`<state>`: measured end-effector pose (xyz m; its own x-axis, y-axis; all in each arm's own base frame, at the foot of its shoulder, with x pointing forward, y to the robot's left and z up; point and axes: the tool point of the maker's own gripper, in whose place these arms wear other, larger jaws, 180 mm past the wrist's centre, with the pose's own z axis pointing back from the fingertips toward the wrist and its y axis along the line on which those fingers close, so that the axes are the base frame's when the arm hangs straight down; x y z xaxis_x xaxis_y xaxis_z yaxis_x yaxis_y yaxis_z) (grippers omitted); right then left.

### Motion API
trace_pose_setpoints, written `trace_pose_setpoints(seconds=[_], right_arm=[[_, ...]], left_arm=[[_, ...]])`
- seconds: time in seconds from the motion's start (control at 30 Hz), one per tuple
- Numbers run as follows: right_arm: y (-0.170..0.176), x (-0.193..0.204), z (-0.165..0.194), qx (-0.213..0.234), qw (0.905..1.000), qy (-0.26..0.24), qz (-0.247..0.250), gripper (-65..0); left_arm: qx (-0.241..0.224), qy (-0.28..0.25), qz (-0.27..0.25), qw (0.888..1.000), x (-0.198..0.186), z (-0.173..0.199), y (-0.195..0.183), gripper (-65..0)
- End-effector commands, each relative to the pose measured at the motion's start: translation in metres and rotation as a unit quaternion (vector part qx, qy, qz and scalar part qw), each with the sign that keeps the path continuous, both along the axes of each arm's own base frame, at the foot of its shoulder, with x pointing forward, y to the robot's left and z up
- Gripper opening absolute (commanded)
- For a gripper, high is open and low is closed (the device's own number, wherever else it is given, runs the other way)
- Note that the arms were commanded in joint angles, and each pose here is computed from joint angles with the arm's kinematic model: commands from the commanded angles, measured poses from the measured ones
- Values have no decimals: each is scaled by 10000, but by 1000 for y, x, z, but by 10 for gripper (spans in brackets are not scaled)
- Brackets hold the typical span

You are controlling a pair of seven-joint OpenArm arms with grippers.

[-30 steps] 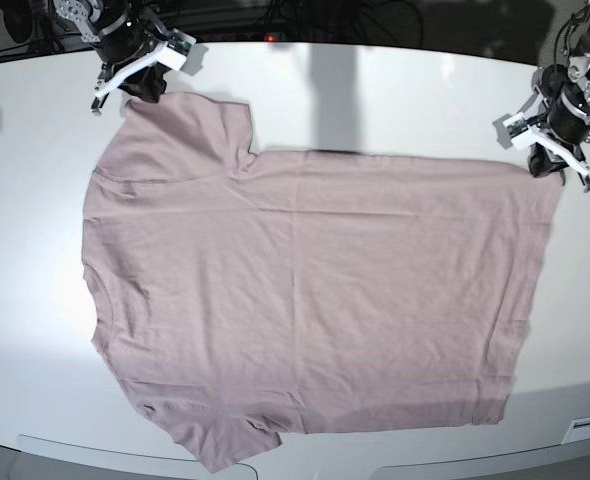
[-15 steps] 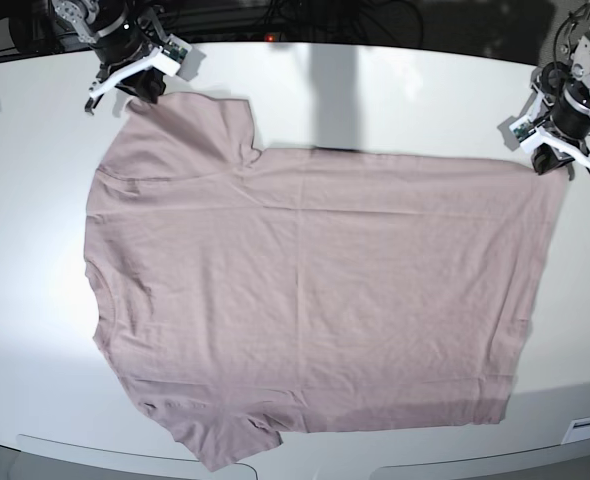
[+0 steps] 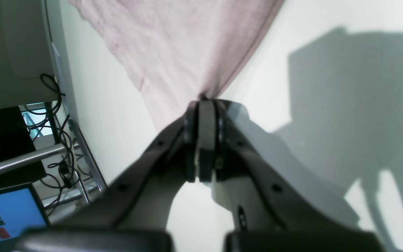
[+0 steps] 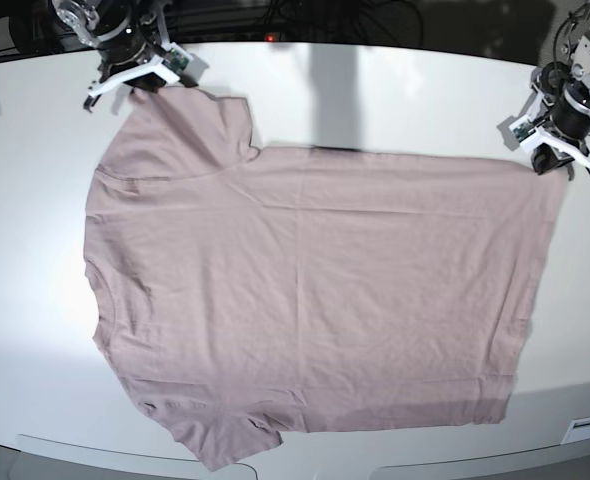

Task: Fold the T-shirt properly
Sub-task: 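Close the right gripper on the shoulder edge by the other sleeve, then lift both shoulder edges and pull them across the shirt toward the hem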

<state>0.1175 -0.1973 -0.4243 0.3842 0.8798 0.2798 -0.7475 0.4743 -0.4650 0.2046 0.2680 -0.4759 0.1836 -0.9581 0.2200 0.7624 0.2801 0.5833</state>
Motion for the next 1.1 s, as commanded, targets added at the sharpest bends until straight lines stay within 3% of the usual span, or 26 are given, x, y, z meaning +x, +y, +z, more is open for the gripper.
trace_pose_setpoints(seconds=[0.0, 0.13, 0.3, 0.4, 0.67, 1.07], right_arm=[[8, 10, 14, 148, 9996, -252, 53, -650], [21, 25, 39, 350, 9975, -621, -26, -650], [20, 35, 49, 352, 9954, -883, -145, -650], [21, 48, 55, 397, 9929, -1095, -235, -650], [50, 79, 67, 1149, 9789, -1480, -816, -650], [51, 146, 102, 1305, 9570, -2352, -1084, -650]], left_arm=[[92, 716, -183, 9972, -35, -21, -3, -650], [110, 608, -263, 9977, -30, -16, -7, -650], [131, -327, -83, 9993, 2, 8, -7, -650], [109, -538, -82, 9985, 19, 17, -9, -650], [120, -850, -75, 9963, 47, 32, -9, -650], [157, -1457, 25, 9892, 102, 67, -6, -650]])
